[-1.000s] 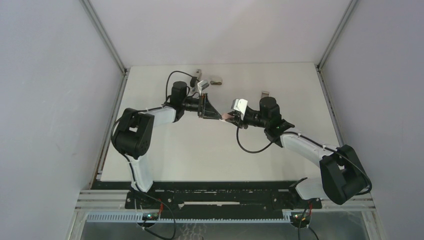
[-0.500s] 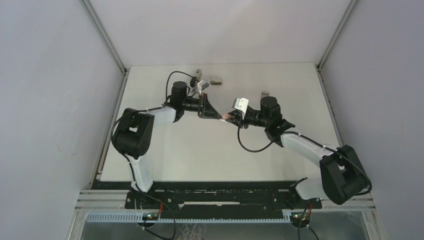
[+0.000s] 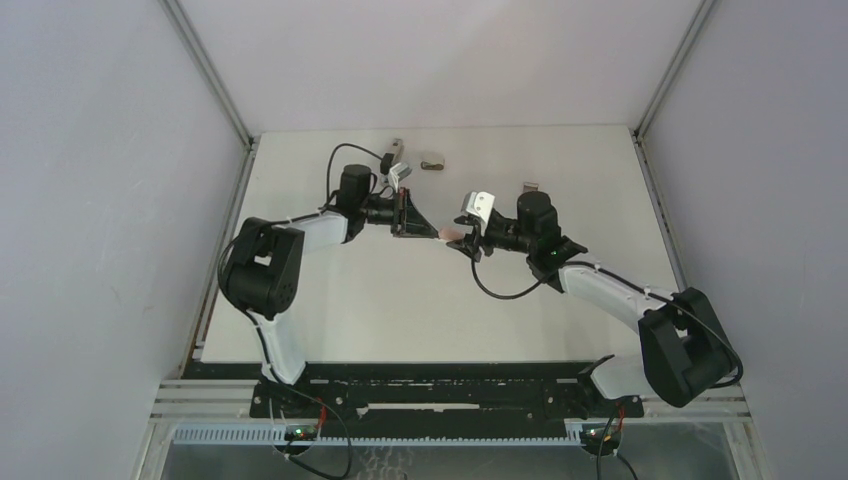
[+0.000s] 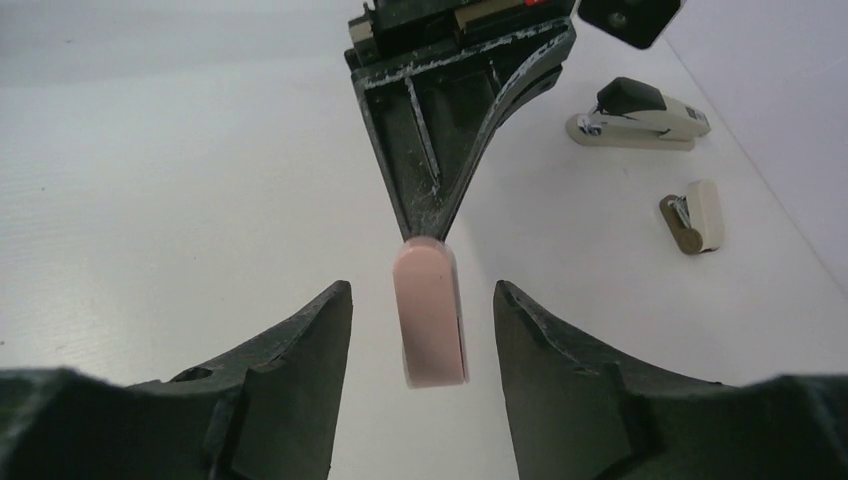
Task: Unload the staples from the stapler
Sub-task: Unload the staple at the center of the board.
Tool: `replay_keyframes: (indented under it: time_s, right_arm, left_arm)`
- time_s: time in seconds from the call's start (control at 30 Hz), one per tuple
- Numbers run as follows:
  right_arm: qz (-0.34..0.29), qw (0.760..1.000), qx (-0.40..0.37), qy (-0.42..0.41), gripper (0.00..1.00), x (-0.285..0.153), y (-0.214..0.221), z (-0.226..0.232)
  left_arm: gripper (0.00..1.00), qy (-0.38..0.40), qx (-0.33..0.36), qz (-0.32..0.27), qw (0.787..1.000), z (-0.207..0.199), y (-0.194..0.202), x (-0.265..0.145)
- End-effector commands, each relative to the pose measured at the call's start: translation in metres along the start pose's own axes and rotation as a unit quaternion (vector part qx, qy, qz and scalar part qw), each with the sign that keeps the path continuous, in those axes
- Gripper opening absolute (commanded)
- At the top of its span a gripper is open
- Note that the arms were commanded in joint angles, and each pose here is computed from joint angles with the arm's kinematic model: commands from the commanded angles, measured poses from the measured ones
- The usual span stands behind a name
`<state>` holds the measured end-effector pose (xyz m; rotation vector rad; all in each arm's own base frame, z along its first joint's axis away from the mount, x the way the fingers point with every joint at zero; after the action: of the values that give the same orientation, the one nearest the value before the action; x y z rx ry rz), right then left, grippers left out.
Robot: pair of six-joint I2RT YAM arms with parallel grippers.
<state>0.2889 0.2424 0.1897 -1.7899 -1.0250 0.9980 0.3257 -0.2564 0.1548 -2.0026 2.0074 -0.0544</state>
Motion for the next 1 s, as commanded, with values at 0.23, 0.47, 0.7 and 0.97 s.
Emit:
replay_keyframes:
  time_s: [0.23, 0.47, 0.7, 0.97]
  right_arm:
    - [0.068, 0.985, 0.077, 0.137, 0.72, 0.034, -0.023, -0.036]
    - [0.136, 0.959, 0.111, 0.224, 0.74, 0.043, -0.003, -0.048]
    - [0.148, 0.951, 0.147, 0.230, 0.80, 0.048, 0.001, -0.045]
    - [0.153, 0.949, 0.157, 0.227, 0.82, 0.051, 0.002, -0.043]
  left_arm:
    - [0.00, -0.099, 0.061, -0.076, 0.990, -0.002, -0.012, -0.016]
    - [0.00, -0.122, 0.062, -0.095, 0.986, 0.002, -0.014, -0.020]
    - [0.00, -0.126, 0.064, -0.106, 0.984, 0.001, -0.016, -0.024]
    - [0.00, -0.128, 0.061, -0.115, 0.983, 0.004, -0.018, -0.028]
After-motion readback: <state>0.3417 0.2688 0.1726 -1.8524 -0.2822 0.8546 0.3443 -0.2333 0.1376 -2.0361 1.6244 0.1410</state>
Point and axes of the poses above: each gripper's point midway between its finger pads, its own x axis out along the fingers, its own z axis along the line the jaws close on, y = z × x, the point moved 4 cm from there along -x, back along the fingers, and after that the axes turned 8 degrees about -x, right-handed, at the moved point
